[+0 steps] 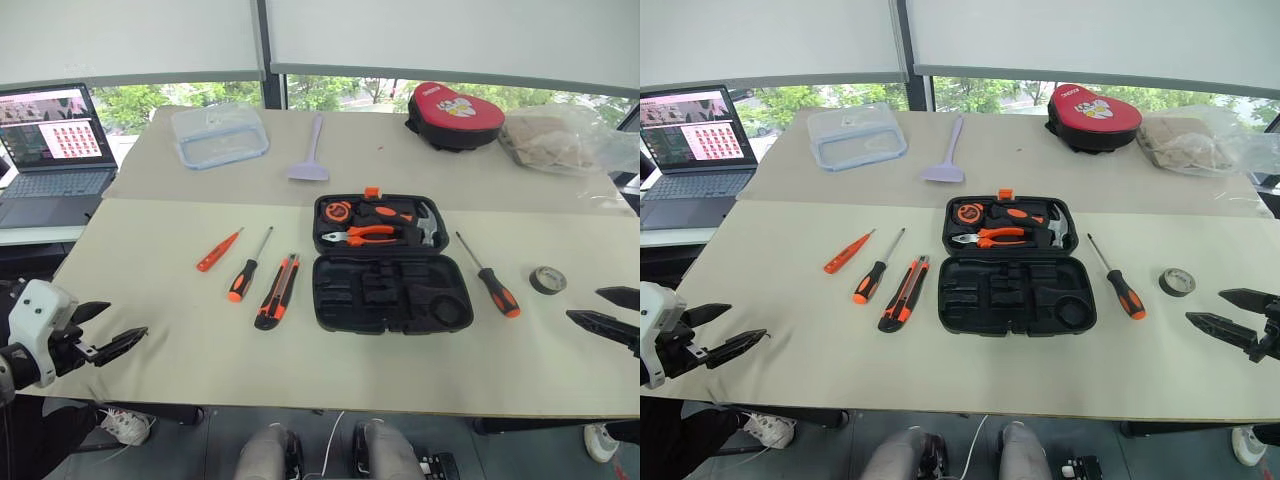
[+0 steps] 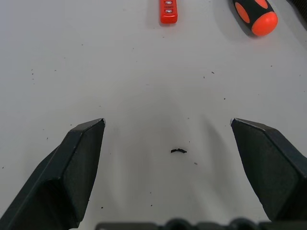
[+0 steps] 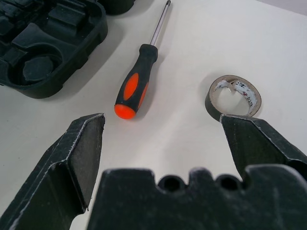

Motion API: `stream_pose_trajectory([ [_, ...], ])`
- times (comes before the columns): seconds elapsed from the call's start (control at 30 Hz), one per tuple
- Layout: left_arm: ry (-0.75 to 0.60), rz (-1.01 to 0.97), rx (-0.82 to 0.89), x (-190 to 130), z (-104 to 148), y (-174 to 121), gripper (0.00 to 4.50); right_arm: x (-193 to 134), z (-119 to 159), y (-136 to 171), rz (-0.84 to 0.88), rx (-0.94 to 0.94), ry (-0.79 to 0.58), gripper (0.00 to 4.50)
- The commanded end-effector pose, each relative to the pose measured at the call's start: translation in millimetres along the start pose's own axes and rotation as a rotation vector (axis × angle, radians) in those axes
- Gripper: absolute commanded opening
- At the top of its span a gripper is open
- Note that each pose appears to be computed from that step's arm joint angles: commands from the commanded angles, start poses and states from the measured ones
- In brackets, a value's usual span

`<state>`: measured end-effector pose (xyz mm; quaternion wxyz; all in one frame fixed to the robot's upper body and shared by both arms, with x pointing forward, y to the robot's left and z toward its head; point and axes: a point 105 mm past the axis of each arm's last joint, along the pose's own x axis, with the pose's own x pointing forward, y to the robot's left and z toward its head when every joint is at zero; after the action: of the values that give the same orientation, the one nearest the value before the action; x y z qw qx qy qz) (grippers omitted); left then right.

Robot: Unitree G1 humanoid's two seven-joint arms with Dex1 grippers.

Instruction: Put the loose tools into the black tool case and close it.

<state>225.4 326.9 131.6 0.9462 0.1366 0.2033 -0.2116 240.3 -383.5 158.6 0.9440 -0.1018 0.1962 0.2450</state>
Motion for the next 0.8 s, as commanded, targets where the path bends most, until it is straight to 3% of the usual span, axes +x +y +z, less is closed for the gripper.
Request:
stream_pose_trajectory([
  [0.03,-0.013,0.008,0.039,0.2,7.8,2.4,4.5,-8.9,10.6,-2.2,-0.03,-0.04,-0.029,4.47],
  [0.2,-0.027,0.017,0.027,9.4,10.5,3.9,4.5,-11.7,16.0,-3.0,-0.064,-0.017,-0.07,4.47],
  [0.27,-0.1,-0.027,-0.008,18.9,35.6,-8.9,4.5,-7.7,43.1,5.7,-0.037,-0.009,-0.161,4.47],
  [0.43,-0.11,-0.045,-0.057,49.7,71.8,-30.1,4.5,10.8,92.7,41.7,0.051,-0.09,-0.261,4.47],
  [0.53,-0.114,-0.059,-0.149,63.9,86.5,-40.1,4.5,25.4,108.5,54.8,0.047,-0.092,-0.283,4.47],
  [0.63,-0.048,-0.056,-0.114,85.7,94.9,-63.5,4.5,50.6,127.7,97.7,0.144,-0.159,-0.312,4.47],
  [0.8,0.011,-0.029,-0.115,108.6,92.6,-76.8,4.5,68.4,138.5,136.6,0.245,-0.235,-0.332,4.47],
])
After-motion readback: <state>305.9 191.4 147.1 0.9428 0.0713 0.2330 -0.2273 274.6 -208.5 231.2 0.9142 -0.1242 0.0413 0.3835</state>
